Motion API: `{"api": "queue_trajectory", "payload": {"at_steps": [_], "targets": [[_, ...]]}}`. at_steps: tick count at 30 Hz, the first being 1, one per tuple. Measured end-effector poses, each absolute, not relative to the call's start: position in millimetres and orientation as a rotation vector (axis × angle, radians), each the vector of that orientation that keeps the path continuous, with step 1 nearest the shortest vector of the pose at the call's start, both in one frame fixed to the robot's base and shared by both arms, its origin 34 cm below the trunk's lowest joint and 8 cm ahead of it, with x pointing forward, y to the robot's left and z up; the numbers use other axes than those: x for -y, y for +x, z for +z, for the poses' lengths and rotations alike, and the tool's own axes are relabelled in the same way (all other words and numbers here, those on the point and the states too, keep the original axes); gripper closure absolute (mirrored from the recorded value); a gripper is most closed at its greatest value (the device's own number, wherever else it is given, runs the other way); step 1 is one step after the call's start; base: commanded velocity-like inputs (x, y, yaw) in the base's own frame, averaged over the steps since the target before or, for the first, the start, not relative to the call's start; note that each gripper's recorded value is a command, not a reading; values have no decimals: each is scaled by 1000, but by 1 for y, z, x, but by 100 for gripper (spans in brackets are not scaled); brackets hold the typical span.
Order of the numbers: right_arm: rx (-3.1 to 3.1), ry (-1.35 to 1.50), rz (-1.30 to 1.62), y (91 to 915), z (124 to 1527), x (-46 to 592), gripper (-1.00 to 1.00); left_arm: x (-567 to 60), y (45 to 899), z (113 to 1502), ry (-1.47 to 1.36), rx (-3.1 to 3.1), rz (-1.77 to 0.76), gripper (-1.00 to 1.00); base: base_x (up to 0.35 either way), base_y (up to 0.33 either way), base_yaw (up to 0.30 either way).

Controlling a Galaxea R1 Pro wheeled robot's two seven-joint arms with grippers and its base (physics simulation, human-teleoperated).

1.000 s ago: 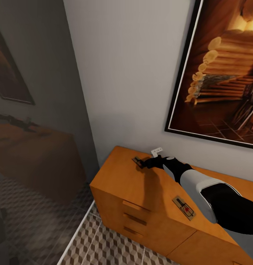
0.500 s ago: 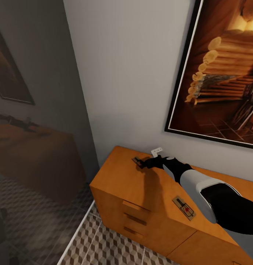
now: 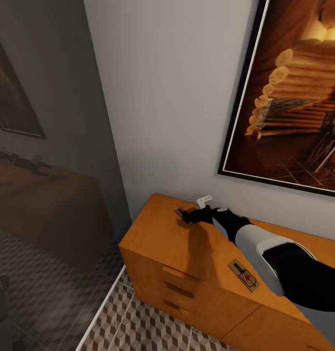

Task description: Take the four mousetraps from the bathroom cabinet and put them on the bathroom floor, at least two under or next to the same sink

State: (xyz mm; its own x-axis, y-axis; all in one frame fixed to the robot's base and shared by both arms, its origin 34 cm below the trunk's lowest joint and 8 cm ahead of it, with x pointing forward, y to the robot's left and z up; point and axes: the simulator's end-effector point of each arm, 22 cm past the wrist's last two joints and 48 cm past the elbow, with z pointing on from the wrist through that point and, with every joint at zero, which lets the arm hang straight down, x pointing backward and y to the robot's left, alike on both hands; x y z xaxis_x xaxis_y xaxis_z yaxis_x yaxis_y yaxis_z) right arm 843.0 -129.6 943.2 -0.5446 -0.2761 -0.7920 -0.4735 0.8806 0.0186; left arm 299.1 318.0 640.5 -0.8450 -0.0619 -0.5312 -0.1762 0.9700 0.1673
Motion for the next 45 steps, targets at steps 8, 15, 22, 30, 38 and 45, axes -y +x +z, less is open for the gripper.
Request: {"api": "queue_trajectory", "payload": {"at_steps": [8, 15, 22, 30, 38, 45], "targets": [[-2177, -540, 292, 843, 943, 127, -100, -318, 299, 641, -168, -2571, 284, -100, 0, 107, 0], [-2176, -539, 293, 843, 943, 127, -100, -318, 299, 641, -168, -2571, 284, -100, 0, 38, 0], [-2171, -539, 293, 843, 944, 128, -100, -318, 299, 641, -168, -2571, 284, -100, 0, 5, 0], [-2126, -543, 296, 847, 950, 127, -100, -318, 299, 641, -168, -2571, 284, -100, 0, 0, 0], [-2122, -540, 295, 847, 948, 131, -100, -318, 299, 640, -168, -2573, 284, -100, 0, 0, 0], [-2134, -539, 296, 846, 940, 132, -100, -318, 295, 639, -167, -2581, 285, -100, 0, 0, 0]]}}
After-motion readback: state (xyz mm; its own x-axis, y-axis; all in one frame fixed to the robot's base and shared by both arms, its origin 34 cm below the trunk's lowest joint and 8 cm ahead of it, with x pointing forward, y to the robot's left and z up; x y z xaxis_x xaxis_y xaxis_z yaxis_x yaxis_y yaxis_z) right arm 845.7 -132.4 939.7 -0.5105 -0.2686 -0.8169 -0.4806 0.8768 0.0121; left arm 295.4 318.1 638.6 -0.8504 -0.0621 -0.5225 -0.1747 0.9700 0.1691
